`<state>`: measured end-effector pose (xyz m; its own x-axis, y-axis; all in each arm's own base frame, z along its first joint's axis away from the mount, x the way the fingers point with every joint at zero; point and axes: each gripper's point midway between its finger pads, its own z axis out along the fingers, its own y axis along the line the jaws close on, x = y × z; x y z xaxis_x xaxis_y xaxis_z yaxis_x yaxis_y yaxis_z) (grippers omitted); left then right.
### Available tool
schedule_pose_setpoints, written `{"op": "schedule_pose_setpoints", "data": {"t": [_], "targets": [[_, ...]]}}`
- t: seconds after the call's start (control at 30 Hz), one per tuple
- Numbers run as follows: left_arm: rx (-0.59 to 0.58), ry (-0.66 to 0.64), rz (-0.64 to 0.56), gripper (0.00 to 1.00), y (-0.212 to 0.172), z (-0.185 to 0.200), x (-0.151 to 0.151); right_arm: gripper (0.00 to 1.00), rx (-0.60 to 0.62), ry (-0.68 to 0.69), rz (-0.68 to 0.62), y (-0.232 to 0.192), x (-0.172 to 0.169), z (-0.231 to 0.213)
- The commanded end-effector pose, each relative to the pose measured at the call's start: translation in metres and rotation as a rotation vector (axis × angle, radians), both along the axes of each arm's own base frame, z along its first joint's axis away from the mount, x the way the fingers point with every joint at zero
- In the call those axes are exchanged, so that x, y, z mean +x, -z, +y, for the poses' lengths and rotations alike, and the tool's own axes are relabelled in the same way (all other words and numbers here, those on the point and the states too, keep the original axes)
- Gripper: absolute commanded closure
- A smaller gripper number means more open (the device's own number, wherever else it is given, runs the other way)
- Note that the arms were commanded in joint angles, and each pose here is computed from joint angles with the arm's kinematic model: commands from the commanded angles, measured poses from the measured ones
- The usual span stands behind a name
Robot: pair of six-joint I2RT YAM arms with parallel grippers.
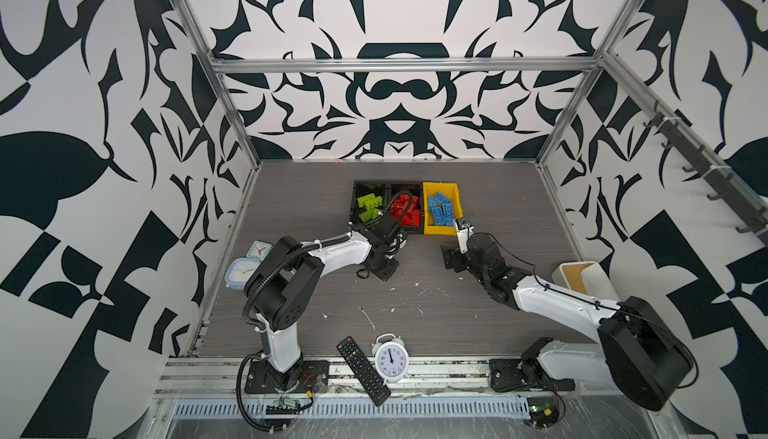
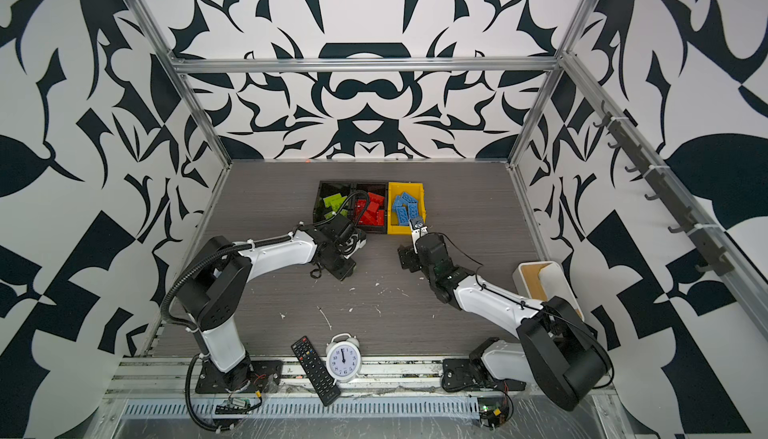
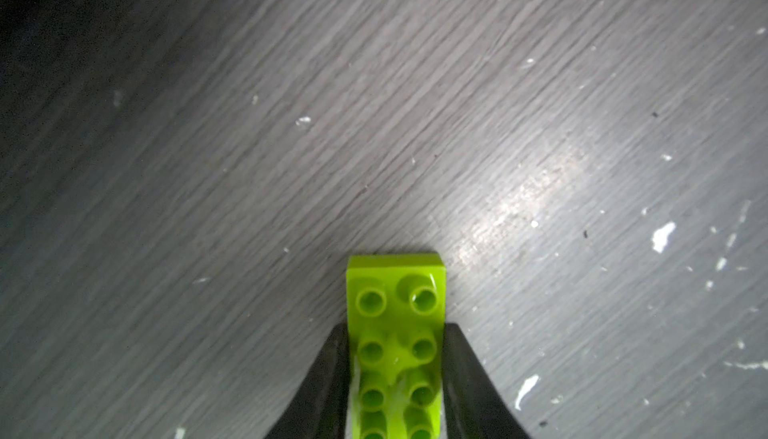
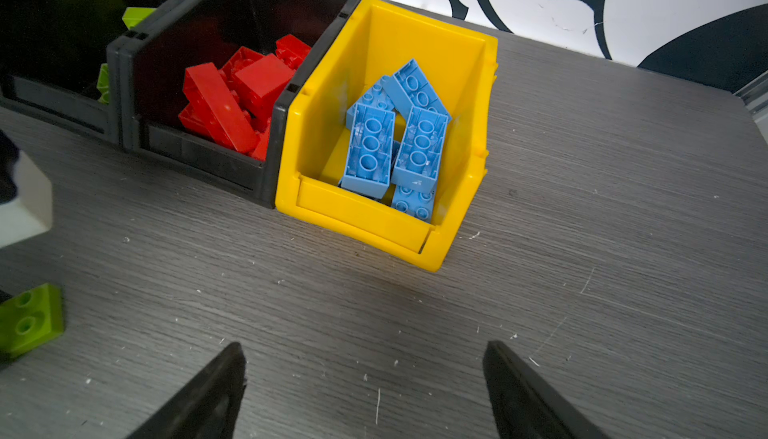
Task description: Sort the legos into containers by color
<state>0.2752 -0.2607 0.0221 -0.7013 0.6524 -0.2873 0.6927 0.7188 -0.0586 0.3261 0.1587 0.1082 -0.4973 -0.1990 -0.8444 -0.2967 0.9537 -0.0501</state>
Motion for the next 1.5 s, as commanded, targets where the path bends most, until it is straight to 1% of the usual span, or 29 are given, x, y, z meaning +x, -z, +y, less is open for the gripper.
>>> {"op": "schedule_pose_setpoints", "data": {"t": [0.0, 0.13, 0.2, 0.27, 0.4, 0.57, 0.67, 0.73, 0.83, 0.93, 0.97, 1.0, 1.03, 1.07, 1.13, 1.17, 1.2, 1.23, 1.27, 1.3, 1.37, 1.47], "targets": [[0.007, -0.030, -0.012, 0.72, -0.007, 0.004, 0.004, 0.08, 0.023, 0.007, -0.037, -0.016, 0.008, 0.004], [-0.038, -0.065, -0.072, 0.73, -0.033, 0.008, 0.019, 0.08, 0.022, 0.008, -0.035, -0.016, 0.008, 0.004], [-0.059, -0.094, -0.121, 0.75, -0.048, 0.015, 0.032, 0.08, 0.023, 0.009, -0.037, -0.016, 0.008, 0.003], [-0.077, -0.123, -0.170, 0.76, -0.064, 0.024, 0.048, 0.08, 0.024, 0.007, -0.037, -0.016, 0.008, 0.004], [-0.090, -0.168, -0.253, 0.75, -0.090, 0.035, 0.087, 0.08, 0.025, 0.006, -0.038, -0.017, 0.008, 0.004], [-0.096, -0.203, -0.388, 0.74, -0.119, 0.043, 0.145, 0.08, 0.023, 0.007, -0.043, -0.020, 0.007, 0.003], [-0.134, -0.227, -0.447, 0.70, -0.129, 0.046, 0.172, 0.08, 0.024, 0.015, -0.054, -0.021, 0.006, 0.001], [-0.158, -0.223, -0.460, 0.69, -0.127, 0.046, 0.188, 0.08, 0.021, 0.019, -0.055, -0.021, 0.007, 0.000], [-0.176, -0.235, -0.456, 0.68, -0.123, 0.045, 0.211, 0.08, 0.023, 0.015, -0.052, -0.021, 0.007, 0.001], [-0.171, -0.238, -0.447, 0.65, -0.117, 0.042, 0.224, 0.08, 0.022, 0.019, -0.057, -0.022, 0.007, 0.000], [-0.170, -0.238, -0.445, 0.62, -0.116, 0.041, 0.227, 0.08, 0.021, 0.020, -0.057, -0.022, 0.007, 0.000], [-0.170, -0.236, -0.445, 0.57, -0.114, 0.040, 0.228, 0.08, 0.020, 0.024, -0.059, -0.022, 0.007, -0.001], [-0.172, -0.237, -0.448, 0.44, -0.114, 0.040, 0.229, 0.08, 0.020, 0.027, -0.061, -0.023, 0.007, -0.002], [-0.174, -0.240, -0.457, 0.33, -0.115, 0.041, 0.229, 0.08, 0.021, 0.027, -0.061, -0.023, 0.007, -0.001], [-0.187, -0.244, -0.472, 0.26, -0.121, 0.044, 0.228, 0.07, 0.030, 0.035, -0.069, -0.025, 0.008, -0.002], [-0.192, -0.266, -0.492, 0.20, -0.126, 0.049, 0.228, 0.07, 0.032, 0.050, -0.072, -0.026, 0.008, -0.004], [-0.210, -0.277, -0.501, 0.16, -0.134, 0.051, 0.225, 0.07, 0.025, 0.069, -0.080, -0.027, 0.009, -0.008], [-0.231, -0.292, -0.508, 0.07, -0.140, 0.055, 0.221, 0.07, 0.011, 0.098, -0.089, -0.029, 0.011, -0.015], [-0.252, -0.306, -0.524, 0.00, -0.149, 0.060, 0.218, 0.06, 0.000, 0.121, -0.097, -0.032, 0.013, -0.020], [-0.259, -0.319, -0.537, 0.01, -0.155, 0.066, 0.212, 0.06, -0.002, 0.142, -0.107, -0.036, 0.015, -0.026], [-0.239, -0.386, -0.598, 0.01, -0.167, 0.091, 0.199, 0.05, 0.007, 0.204, -0.117, -0.043, 0.020, -0.045], [-0.215, -0.531, -0.741, 0.01, -0.175, 0.142, 0.173, 0.05, 0.018, 0.324, -0.127, -0.047, 0.026, -0.087]]}}
